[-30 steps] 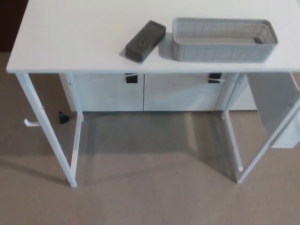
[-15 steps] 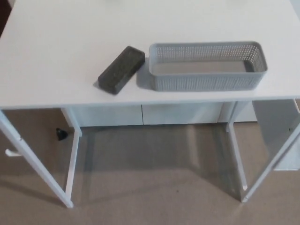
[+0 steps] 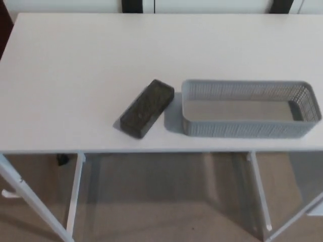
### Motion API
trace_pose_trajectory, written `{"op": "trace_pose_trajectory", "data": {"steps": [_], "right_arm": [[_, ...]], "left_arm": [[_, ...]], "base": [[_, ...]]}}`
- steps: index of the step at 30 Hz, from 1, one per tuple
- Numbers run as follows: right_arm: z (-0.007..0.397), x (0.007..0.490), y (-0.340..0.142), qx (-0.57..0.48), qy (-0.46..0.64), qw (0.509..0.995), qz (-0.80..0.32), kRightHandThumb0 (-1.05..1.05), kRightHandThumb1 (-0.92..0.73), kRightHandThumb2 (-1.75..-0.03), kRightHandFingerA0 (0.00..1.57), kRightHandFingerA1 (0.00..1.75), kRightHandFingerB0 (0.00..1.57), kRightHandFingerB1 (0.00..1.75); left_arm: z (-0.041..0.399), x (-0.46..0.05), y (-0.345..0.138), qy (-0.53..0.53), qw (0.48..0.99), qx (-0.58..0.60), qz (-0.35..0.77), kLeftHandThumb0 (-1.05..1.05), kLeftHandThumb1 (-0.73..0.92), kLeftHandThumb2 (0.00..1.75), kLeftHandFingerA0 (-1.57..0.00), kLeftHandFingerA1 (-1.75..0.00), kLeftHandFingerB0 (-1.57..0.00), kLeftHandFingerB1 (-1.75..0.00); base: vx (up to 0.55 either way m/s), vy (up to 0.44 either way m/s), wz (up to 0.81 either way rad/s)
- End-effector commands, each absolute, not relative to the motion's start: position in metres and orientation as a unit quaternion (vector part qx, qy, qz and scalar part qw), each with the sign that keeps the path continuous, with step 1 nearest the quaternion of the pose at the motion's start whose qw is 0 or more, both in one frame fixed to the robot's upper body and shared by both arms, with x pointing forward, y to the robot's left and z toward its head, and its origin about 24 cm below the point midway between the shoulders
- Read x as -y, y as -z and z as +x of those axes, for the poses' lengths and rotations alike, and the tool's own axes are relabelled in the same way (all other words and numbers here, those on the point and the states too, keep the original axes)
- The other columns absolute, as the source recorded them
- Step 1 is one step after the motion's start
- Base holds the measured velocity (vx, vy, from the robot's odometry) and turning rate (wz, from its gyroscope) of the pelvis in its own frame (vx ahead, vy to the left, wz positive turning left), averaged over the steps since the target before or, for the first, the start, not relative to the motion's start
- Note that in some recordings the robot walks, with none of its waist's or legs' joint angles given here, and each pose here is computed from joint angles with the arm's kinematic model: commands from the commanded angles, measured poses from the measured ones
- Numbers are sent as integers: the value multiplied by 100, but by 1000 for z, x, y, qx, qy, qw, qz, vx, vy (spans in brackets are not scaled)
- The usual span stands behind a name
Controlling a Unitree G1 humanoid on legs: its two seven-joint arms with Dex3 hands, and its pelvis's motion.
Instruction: The robot walks towards a desk on which an eraser is kept on the left hand side and a container is kept on the right hand side. The robot picks up the eraser using its left hand and places it in the container.
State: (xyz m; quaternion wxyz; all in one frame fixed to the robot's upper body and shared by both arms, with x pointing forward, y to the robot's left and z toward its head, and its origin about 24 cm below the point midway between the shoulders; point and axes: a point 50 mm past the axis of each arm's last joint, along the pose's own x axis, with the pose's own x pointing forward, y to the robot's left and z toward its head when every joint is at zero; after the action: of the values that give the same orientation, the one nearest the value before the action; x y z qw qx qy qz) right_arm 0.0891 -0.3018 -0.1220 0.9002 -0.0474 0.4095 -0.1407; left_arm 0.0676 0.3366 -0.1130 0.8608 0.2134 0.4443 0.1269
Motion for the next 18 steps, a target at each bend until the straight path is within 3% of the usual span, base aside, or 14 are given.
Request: {"op": "trace_pose_trajectory", "data": {"steps": [1,8,18], "right_arm": [[87,308,120,-412,151,897,-50,-22,-44,-53,69,69,40,47],[88,306,122,-413,153,896,-49,-19,-45,-53,69,66,40,46],[90,305,121,-410,150,899,-48,-19,-45,-53,69,69,40,47]], "left_arm": [[69,-325,115,-107,874,-420,218,-37,65,59,-52,-47,-39,-32],[66,-299,121,-54,885,-403,225,-40,63,59,-53,-45,-38,-32],[62,-296,122,-39,882,-408,230,-39,65,59,-52,-47,-37,-32]], "base": [[173,-178,19],[195,-241,1],[87,99,-7]]}}
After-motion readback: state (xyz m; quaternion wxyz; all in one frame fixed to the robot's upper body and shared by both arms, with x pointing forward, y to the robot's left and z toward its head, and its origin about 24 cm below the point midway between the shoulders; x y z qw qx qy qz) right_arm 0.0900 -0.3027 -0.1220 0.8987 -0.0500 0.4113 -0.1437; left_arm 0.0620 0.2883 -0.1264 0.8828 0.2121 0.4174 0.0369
